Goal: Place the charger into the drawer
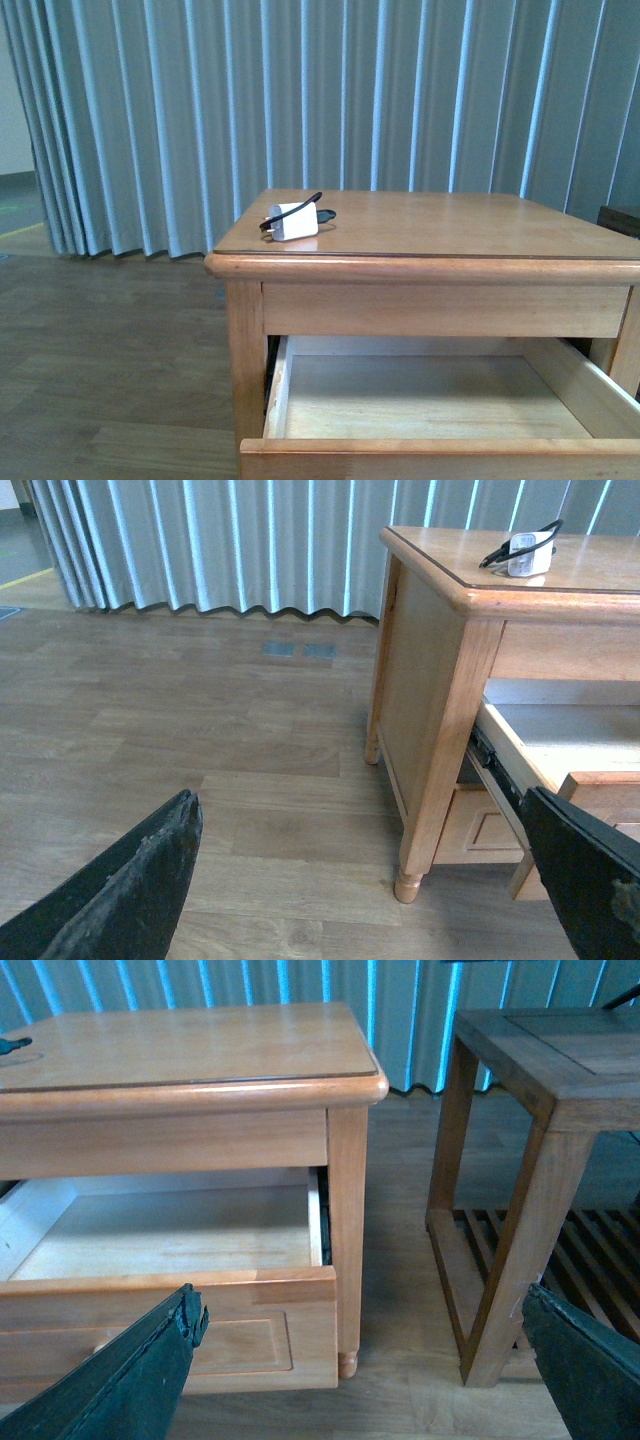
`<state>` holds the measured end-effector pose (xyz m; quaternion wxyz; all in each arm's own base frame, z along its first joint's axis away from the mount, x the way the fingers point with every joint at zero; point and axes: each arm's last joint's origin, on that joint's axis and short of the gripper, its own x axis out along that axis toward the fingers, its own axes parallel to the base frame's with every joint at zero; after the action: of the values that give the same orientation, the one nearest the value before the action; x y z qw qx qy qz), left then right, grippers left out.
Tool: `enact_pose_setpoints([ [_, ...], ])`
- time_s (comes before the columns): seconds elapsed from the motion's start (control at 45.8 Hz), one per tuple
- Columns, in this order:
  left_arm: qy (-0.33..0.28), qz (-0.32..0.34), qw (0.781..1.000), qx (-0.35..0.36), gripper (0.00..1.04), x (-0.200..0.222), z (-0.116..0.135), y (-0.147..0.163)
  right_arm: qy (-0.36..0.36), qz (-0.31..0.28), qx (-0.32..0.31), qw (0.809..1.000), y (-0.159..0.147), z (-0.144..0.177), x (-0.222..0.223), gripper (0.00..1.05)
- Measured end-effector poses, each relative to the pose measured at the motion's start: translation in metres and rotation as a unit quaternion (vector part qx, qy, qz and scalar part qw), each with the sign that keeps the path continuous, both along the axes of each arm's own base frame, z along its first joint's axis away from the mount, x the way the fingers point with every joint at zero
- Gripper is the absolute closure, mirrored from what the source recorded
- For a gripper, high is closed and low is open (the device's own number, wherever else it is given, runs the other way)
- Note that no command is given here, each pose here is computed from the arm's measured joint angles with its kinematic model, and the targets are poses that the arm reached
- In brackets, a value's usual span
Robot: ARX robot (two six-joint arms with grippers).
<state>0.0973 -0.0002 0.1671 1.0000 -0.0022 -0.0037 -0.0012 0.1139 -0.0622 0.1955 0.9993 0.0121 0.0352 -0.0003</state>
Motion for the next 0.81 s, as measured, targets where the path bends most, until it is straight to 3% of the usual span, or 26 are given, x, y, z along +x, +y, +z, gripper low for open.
enact_pose_setpoints([
  [0.393,0.000,0.000,1.000,0.000,0.06,0.000,0.000,0.000,-0.004,-0.007,0.011,1.000,-0.002,-0.001,-0.001,0.10],
  [0.458,0.000,0.000,1.000,0.000,0.06,0.000,0.000,0.000,-0.027,-0.016,-0.007,0.999,0.005,-0.005,-0.002,0.25],
  [0.698,0.000,0.000,1.000,0.000,0.06,0.000,0.000,0.000,-0.033,-0.009,-0.012,0.999,0.028,-0.013,-0.005,0.64],
  [0.807,0.000,0.000,1.000,0.000,0.06,0.000,0.000,0.000,-0.036,-0.001,-0.014,0.999,0.032,-0.014,-0.006,0.45],
])
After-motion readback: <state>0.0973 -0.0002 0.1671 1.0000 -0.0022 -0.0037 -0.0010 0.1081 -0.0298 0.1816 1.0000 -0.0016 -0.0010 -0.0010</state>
